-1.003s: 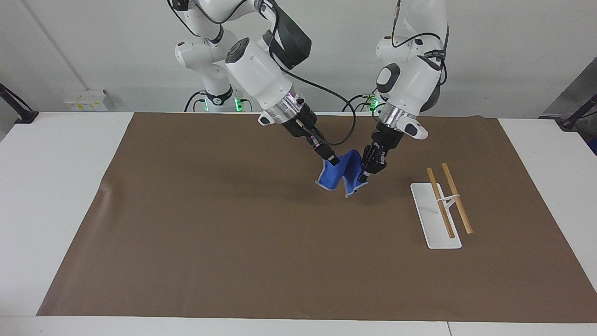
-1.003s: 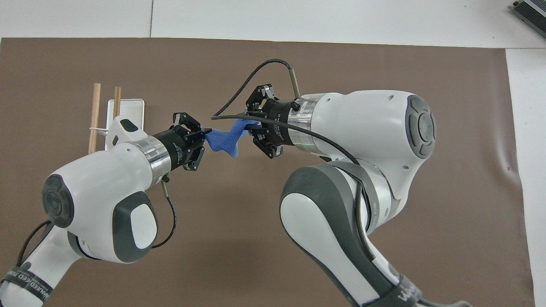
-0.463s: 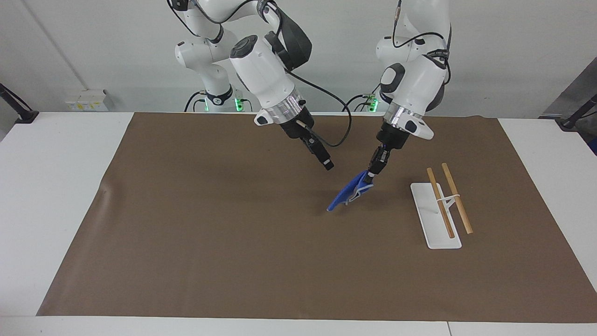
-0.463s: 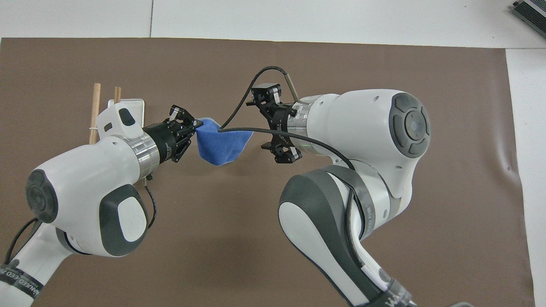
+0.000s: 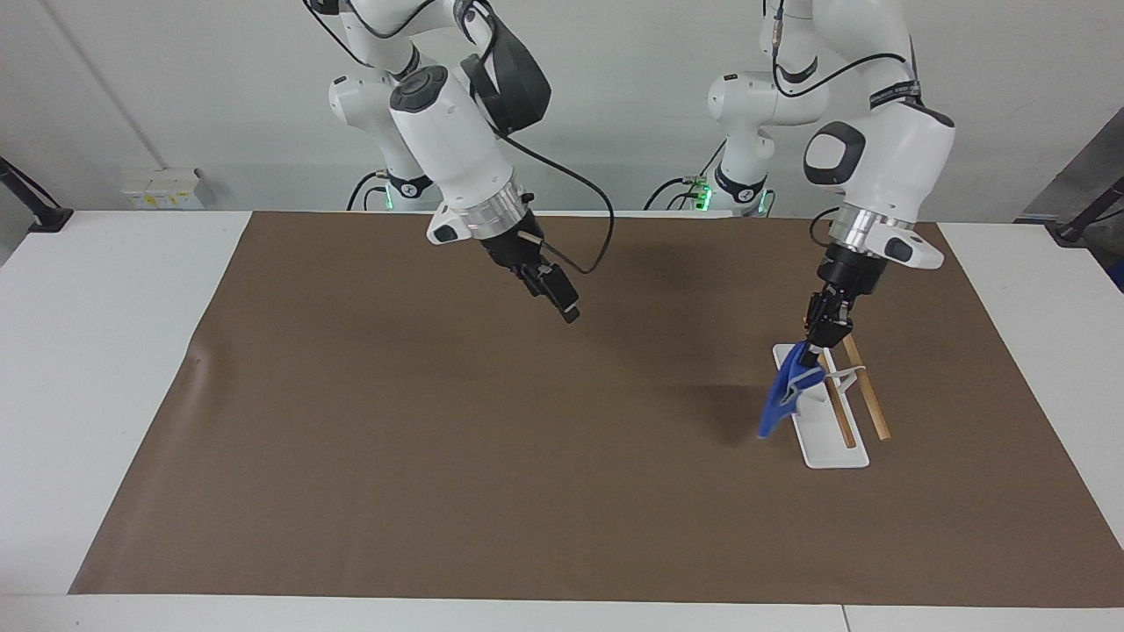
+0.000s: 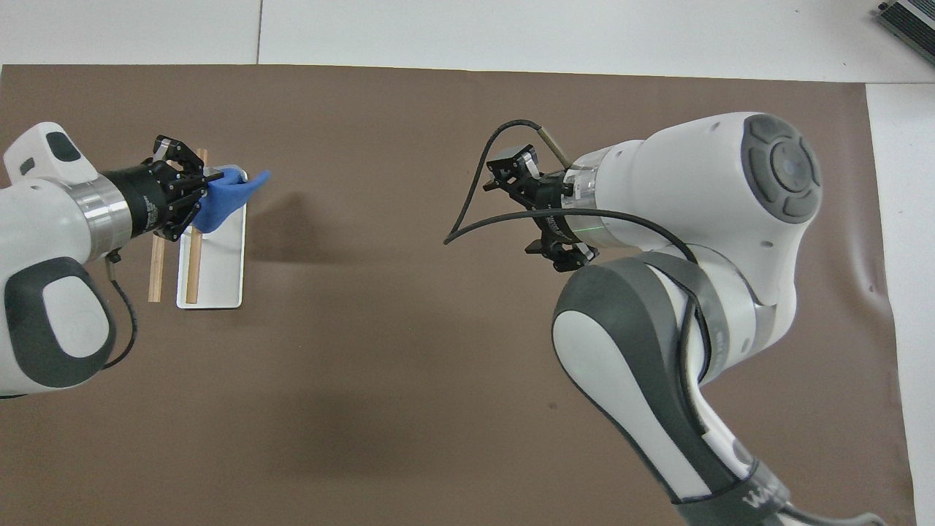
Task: Right arm passes towel to left arm to hang
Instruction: 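Carry the towel over the sticks with the left gripper while the right gripper withdraws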
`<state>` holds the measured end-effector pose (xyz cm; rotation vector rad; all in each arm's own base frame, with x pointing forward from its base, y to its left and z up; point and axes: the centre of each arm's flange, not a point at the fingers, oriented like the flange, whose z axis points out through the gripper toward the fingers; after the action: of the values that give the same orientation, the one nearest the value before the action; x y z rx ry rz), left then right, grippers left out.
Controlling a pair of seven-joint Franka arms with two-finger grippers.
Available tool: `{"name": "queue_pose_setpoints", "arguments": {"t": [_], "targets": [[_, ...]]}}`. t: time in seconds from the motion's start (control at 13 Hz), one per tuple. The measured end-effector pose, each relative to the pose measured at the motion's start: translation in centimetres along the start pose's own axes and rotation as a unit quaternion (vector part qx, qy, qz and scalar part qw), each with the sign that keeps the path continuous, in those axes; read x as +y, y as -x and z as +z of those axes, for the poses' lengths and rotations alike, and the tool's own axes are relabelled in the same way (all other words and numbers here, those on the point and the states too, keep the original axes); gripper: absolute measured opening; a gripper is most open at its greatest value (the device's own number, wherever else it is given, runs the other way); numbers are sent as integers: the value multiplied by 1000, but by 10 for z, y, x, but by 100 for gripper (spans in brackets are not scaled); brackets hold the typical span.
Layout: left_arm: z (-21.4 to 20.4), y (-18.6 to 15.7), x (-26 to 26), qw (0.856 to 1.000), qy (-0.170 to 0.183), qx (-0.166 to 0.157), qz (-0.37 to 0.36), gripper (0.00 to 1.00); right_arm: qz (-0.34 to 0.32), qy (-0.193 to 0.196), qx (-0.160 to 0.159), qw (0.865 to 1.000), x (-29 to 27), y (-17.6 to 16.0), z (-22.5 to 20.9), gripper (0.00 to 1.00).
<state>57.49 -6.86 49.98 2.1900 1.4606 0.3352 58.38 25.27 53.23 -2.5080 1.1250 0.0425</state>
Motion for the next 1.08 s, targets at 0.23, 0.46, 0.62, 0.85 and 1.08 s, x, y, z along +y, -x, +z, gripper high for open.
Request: {"name": "queue_pose_setpoints", "arguments": {"t": [0.23,0.46,0.62,0.85,1.08], "targets": [[-29,-39,2,999,-45,4,-8,2,-77,59,27,995,27,-37,-19,100],[-42,-58,-7,997,-77,12,-10,2,-144,95,40,984,51,-72,-39,100],[-47,-74,-14,996,-83,21,-20,2,-184,115,50,975,65,-92,-51,100],[-54,-96,-24,994,-96,46,-20,2,-239,164,75,954,81,-112,-61,100],[-53,-98,-27,993,-104,55,-13,2,-269,188,80,941,94,-125,-78,100]]}}
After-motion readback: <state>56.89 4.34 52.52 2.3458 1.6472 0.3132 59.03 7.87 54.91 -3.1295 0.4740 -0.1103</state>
